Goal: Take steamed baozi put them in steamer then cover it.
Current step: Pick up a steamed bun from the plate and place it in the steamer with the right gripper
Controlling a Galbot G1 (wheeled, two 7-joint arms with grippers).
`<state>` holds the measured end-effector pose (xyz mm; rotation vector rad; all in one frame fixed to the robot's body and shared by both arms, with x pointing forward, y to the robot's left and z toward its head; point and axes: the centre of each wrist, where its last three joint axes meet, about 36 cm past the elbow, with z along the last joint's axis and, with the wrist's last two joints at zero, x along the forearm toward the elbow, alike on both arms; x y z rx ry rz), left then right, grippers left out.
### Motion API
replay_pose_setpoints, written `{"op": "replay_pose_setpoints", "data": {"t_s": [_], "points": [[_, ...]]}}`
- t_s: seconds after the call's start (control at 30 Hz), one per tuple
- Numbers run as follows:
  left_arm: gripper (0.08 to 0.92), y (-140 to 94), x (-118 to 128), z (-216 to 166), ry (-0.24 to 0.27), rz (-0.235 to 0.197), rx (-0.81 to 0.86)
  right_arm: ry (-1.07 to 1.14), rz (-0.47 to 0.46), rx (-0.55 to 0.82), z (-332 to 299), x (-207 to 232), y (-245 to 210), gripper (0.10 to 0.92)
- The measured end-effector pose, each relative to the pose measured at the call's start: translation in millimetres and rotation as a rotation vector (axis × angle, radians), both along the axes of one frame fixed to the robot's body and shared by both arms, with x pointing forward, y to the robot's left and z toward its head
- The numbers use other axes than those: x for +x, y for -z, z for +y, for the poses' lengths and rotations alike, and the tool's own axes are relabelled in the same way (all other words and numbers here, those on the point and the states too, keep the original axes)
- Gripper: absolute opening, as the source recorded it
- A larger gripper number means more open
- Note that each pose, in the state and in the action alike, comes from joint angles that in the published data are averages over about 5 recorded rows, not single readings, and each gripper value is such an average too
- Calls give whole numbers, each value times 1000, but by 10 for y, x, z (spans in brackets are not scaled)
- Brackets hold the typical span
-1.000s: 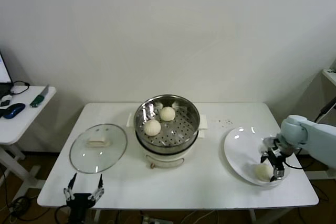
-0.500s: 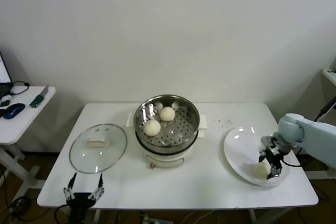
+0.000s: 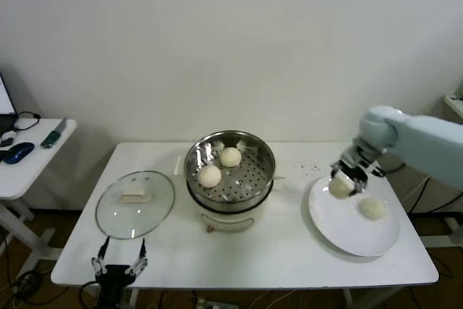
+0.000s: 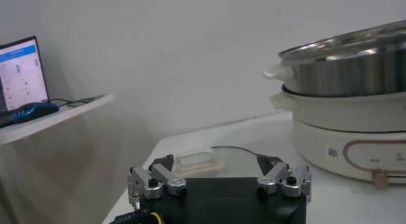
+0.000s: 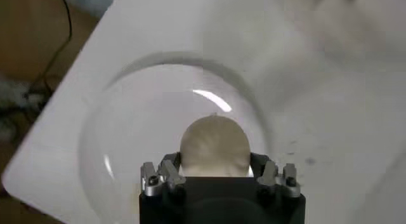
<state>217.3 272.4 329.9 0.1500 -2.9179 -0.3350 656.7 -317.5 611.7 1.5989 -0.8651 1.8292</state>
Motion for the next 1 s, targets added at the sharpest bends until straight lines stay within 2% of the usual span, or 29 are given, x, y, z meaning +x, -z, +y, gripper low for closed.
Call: {"op": "replay_pose_setpoints", "data": {"t_s": [0.23, 0.47, 0.63, 1.0], "points": [[823, 3, -37, 17, 2, 2, -2, -289, -86, -30, 871, 190, -718, 704], [823, 10, -73, 67, -6, 3, -4, -526, -110, -51, 1805, 214, -1007, 707], [823, 6, -89, 112, -12, 5, -3, -649, -93, -62, 2351, 170, -903, 704], [823, 5, -80, 154, -20, 0, -12, -842, 12, -92, 3071, -20, -203, 707]]}}
